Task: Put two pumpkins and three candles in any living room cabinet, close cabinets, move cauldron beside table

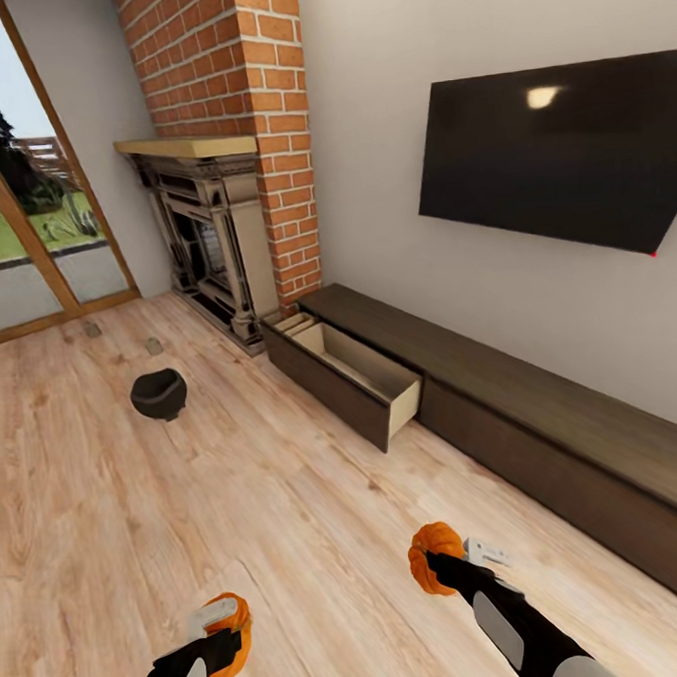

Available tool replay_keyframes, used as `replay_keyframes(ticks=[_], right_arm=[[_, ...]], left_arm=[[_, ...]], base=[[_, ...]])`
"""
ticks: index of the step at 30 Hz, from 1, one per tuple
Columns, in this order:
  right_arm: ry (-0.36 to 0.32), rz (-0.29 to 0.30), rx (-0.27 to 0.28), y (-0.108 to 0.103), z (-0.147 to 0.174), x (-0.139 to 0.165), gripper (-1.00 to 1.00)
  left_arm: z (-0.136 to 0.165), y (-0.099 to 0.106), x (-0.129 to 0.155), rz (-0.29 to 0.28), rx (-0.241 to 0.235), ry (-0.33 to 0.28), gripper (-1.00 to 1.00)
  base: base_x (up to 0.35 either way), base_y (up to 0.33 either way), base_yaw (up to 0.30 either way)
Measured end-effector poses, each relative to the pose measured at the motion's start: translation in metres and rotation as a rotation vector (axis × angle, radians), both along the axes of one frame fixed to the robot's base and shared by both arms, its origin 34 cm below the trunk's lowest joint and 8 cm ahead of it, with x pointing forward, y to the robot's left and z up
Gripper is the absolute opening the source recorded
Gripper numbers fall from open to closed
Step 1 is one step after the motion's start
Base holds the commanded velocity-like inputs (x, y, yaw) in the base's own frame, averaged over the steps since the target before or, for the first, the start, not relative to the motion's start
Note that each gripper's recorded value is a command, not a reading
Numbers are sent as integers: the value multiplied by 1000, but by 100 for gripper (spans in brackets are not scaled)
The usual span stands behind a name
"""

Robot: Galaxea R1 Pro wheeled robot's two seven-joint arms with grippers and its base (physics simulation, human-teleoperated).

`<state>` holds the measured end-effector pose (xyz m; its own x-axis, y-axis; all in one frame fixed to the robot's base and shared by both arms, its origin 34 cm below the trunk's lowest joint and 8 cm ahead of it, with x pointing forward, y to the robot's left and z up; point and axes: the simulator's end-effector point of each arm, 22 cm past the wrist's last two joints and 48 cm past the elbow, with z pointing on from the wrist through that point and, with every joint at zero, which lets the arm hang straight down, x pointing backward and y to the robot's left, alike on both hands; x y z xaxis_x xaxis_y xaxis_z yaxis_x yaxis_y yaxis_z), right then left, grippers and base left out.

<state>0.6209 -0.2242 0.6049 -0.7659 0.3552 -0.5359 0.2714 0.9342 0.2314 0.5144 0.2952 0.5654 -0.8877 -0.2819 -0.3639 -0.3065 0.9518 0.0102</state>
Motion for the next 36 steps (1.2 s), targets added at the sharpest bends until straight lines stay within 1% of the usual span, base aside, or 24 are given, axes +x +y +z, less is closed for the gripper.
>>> replay_keyframes(ticks=[3, 5, 6, 10, 22, 30, 36], right_arm=[[4, 57, -8, 16, -1, -3, -100], [12, 91, -38, 21, -2, -6, -100], [20, 94, -68, 18, -3, -8, -100], [25, 90, -104, 15, -3, -9, -100], [24, 90, -114, 16, -1, -9, -100], [20, 89, -115, 16, 1, -8, -100], [17, 90, -115, 16, 2, -7, -100]], left_arm=[[0, -4, 1, -2, -5, -1, -100], [0, -4, 1, -3, -5, -2, -100], [1, -4, 1, -3, -4, -3, -100], [1, -4, 2, -3, -5, -4, -100], [4, -4, 3, -3, -4, -10, -100], [5, -4, 4, -3, -4, -14, -100], [6, -4, 5, -2, -4, -17, -100]], base=[[120, 28, 281], [37, 8, 281], [20, 4, 281], [8, 2, 281], [48, 0, 281], [270, 2, 281], [308, 113, 281]])
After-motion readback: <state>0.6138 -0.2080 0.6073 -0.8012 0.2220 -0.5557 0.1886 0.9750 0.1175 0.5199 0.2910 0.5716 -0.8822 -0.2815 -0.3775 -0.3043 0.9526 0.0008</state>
